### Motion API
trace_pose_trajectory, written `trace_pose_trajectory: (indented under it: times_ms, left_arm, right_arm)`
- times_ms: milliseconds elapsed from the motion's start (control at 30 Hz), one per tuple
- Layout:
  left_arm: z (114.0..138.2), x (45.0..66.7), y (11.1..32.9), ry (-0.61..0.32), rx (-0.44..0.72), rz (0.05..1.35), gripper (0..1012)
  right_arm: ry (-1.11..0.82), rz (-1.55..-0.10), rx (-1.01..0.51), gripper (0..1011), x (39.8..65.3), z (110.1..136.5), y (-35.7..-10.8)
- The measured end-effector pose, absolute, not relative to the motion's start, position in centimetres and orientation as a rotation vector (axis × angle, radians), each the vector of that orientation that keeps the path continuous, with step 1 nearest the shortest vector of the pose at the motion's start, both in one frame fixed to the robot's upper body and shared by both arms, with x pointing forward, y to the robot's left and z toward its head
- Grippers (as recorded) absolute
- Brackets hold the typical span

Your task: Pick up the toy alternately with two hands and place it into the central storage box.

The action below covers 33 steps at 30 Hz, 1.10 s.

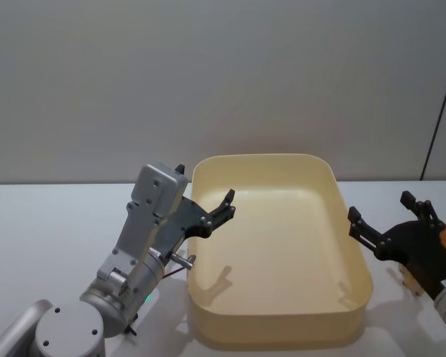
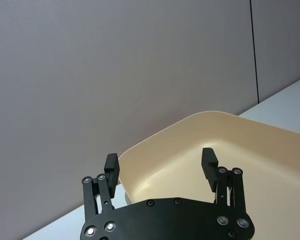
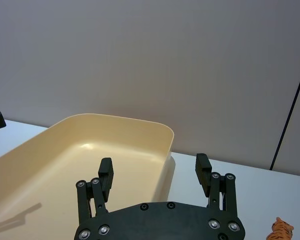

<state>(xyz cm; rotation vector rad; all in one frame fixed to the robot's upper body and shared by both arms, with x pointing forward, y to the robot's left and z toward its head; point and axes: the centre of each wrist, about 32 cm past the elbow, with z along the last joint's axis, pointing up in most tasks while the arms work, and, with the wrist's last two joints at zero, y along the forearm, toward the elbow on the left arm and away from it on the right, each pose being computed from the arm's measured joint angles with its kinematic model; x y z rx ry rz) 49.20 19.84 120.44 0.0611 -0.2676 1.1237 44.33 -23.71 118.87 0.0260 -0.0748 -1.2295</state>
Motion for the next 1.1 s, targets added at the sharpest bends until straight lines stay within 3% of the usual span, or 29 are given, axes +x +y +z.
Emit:
trace_pose_trajectory:
  times_ms: [1100]
  left_arm:
    - [120.44,49.20,19.84,-0.268,0.061,1.124,1002]
  right_arm:
    - [-0.076,-1.229,0.025,1001,44.34,118.88,-23.75]
